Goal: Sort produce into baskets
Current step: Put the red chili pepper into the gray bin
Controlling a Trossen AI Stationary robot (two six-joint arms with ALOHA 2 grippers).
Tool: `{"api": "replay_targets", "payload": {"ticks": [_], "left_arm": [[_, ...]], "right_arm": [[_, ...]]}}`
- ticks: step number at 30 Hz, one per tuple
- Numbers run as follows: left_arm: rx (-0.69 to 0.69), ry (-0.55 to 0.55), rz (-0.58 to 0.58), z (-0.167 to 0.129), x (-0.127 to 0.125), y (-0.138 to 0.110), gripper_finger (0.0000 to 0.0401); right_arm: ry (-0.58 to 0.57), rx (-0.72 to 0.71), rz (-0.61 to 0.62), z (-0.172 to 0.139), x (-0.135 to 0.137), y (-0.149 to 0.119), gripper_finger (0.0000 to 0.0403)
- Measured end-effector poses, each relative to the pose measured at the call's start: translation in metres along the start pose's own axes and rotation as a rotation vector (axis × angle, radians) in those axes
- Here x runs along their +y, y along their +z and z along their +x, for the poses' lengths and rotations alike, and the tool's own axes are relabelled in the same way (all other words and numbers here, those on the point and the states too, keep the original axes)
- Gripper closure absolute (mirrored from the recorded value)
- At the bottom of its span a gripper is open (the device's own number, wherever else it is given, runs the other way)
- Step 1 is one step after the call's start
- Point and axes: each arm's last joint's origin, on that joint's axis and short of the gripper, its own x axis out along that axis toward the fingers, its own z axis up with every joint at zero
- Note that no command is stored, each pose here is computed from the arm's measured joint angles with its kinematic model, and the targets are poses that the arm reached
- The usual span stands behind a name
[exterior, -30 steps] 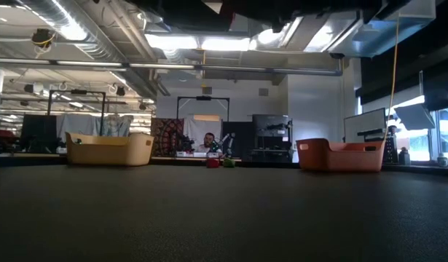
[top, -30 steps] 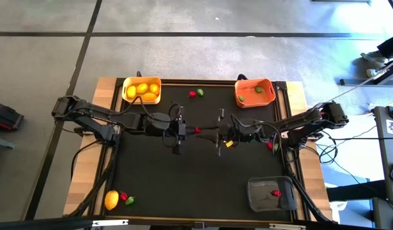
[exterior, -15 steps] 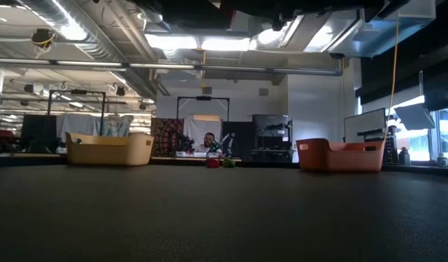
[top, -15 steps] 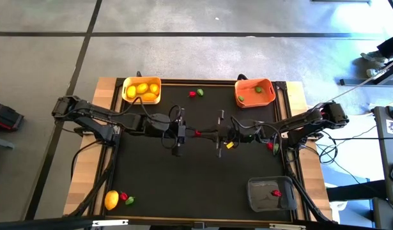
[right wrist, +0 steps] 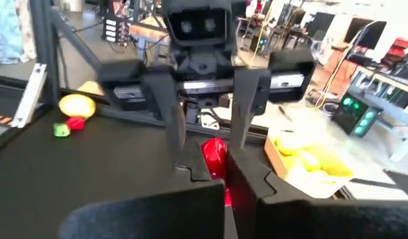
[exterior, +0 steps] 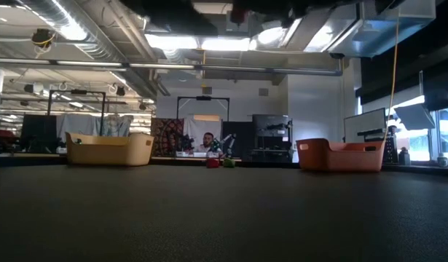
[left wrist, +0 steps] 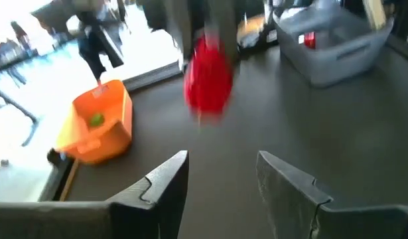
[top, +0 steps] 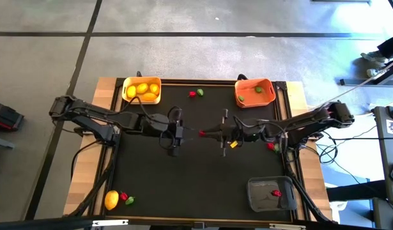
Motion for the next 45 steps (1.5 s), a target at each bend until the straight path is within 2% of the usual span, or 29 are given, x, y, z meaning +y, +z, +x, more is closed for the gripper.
{"api": "replay_targets", "payload": {"ticks": [4, 11, 16, 26, 37, 45], "left_arm": [[0.084, -0.016, -0.019, -0.002, -0.002, -0.008, 0.0228], [0.158, -0.032, -0.022, -0.003, -0.003, -0.015, 0.0228], [0.16, -0.032, -0.032, -0.003, -0.003, -0.015, 0.0228], [0.165, -0.017, -0.045, -0.002, 0.001, -0.016, 0.0228], [0.169, -0.003, -0.055, -0.001, 0.005, -0.018, 0.0228], [0.164, -0.003, -0.053, -0.001, 0.005, -0.017, 0.0228]], "right_arm": [[0.056, 0.109, 0.005, -0.017, 0.006, 0.001, 0.0402], [0.151, 0.31, 0.155, -0.056, 0.02, 0.002, 0.0402], [0.203, 0.483, 0.296, -0.084, 0.035, -0.002, 0.0402], [0.333, 0.737, 0.611, -0.121, 0.074, -0.006, 0.0402], [0.228, 0.904, 0.867, -0.153, 0.116, -0.013, 0.0402], [0.102, 1.089, 0.992, -0.164, 0.151, -0.035, 0.0402]]}}
